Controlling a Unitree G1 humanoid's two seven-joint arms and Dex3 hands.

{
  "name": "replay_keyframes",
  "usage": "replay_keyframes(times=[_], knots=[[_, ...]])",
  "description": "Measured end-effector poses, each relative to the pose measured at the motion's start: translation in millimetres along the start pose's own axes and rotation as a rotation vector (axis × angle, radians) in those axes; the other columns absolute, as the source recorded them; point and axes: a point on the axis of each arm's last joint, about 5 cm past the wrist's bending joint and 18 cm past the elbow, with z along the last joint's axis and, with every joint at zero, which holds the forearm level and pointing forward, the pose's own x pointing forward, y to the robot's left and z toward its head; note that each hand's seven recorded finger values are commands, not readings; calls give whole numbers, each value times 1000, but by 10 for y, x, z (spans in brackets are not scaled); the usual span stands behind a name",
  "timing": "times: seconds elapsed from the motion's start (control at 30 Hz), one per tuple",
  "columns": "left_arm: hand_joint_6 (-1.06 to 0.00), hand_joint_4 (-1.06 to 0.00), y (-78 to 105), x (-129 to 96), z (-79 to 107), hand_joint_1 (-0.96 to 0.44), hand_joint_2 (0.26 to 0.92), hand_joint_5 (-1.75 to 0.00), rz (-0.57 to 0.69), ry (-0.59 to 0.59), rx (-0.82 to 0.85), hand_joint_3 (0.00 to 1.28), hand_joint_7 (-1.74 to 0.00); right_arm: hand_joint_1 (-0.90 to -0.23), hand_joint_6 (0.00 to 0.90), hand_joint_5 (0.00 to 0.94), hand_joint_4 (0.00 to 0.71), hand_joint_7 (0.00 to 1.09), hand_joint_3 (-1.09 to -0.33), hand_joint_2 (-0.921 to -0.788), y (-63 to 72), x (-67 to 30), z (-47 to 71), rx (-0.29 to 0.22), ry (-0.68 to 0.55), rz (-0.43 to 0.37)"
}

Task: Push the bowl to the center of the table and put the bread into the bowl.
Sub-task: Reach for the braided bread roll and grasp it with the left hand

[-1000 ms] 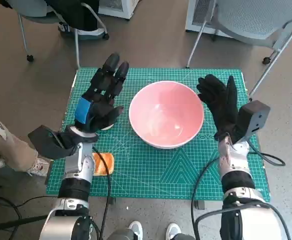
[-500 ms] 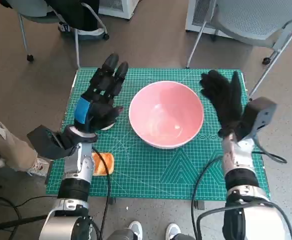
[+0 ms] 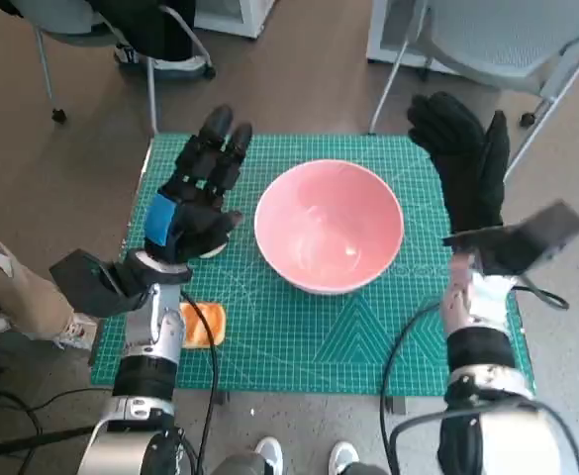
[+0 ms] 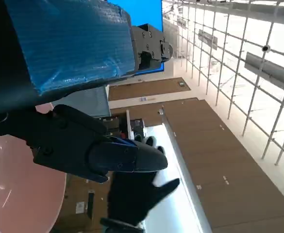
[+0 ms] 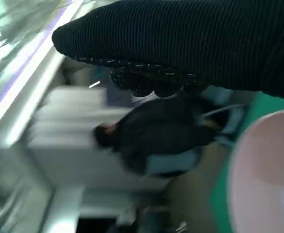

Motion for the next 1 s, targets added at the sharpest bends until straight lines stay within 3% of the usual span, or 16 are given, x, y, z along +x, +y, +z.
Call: replay_keyframes(times=[0.4, 0.77, 0.93, 1.0], knots=[[-196, -6, -6, 4, 0, -572, 921, -1, -12, -1, 4, 218, -3, -670, 251, 3, 199, 97, -763, -921, 67, -27, 60, -40, -116, 123], [-199, -9, 6, 9, 26, -570, 921, -2, -33, -9, 16, 215, -4, -670, 241, 2, 198, 99, -765, -921, 74, -39, 54, -48, -109, 132], [-201, -18, 52, -22, 130, -578, 921, -5, -56, -31, 61, 194, -5, -673, 239, 1, 197, 101, -766, -921, 79, -51, 45, -41, -97, 124], [-198, -24, 99, -55, 223, -572, 921, -5, -80, -37, 104, 130, -3, -673, 238, 1, 197, 102, -766, -921, 80, -65, 38, -40, -93, 120]])
